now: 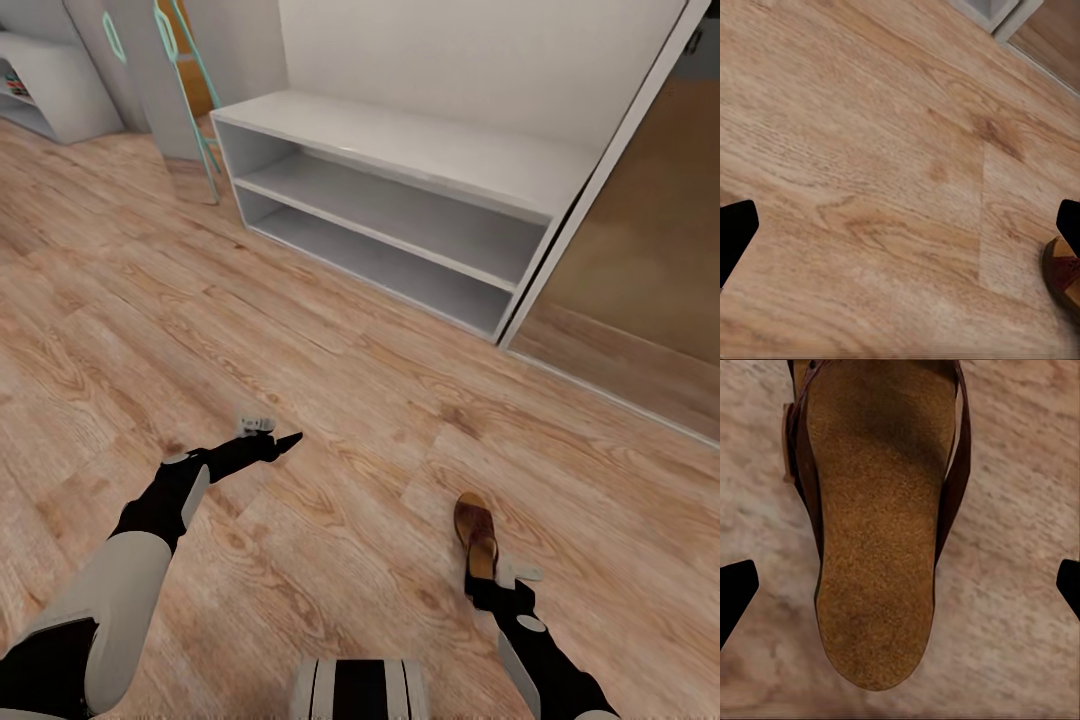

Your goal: Pick up the two gym shoes and the two sandals from the corridor floor and place them onto the hallstand (shoe rack) in the corridor, making sure they are on the rack and not on the floor. Arrange them so the two gym shoes are next to each other and the two sandals are next to each other.

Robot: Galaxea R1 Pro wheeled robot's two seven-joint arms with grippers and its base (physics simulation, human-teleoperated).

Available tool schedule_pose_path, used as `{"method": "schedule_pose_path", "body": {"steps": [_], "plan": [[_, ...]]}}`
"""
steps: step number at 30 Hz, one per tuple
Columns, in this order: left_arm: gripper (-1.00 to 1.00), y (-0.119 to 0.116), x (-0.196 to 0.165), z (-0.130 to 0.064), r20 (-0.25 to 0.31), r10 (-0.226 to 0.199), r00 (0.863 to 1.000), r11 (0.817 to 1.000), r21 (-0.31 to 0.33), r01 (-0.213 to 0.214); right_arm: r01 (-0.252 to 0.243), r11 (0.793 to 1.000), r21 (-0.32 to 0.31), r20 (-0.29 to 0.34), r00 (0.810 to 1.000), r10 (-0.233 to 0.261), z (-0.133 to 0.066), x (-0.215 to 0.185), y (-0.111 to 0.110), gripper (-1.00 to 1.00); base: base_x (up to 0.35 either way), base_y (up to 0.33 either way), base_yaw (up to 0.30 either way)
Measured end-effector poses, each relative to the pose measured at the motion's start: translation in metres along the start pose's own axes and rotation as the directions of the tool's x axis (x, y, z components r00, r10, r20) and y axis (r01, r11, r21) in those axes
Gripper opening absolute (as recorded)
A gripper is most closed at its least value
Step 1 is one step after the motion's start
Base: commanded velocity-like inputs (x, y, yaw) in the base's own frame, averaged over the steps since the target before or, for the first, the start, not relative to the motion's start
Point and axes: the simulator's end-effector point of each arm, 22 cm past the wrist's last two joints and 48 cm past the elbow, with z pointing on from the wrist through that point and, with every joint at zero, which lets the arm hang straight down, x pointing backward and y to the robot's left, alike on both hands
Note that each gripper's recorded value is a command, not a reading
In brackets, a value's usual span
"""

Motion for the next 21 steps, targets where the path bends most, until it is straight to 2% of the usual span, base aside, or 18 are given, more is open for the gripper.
{"method": "schedule_pose_path", "body": {"steps": [10,21], "plan": [[1.00,0.014,0.036,0.012,-0.046,-0.033,0.998,0.999,-0.007,0.033,0.009,1.000,0.005,-0.055,0.998,-0.009,0.011,0.030,-0.001,1.00,0.000,0.000,0.000],[1.00,0.022,0.059,0.019,-0.074,-0.053,0.996,0.999,-0.012,0.052,0.015,1.000,0.008,-0.086,0.996,-0.014,0.017,0.048,-0.002,1.00,0.000,0.000,0.000]]}}
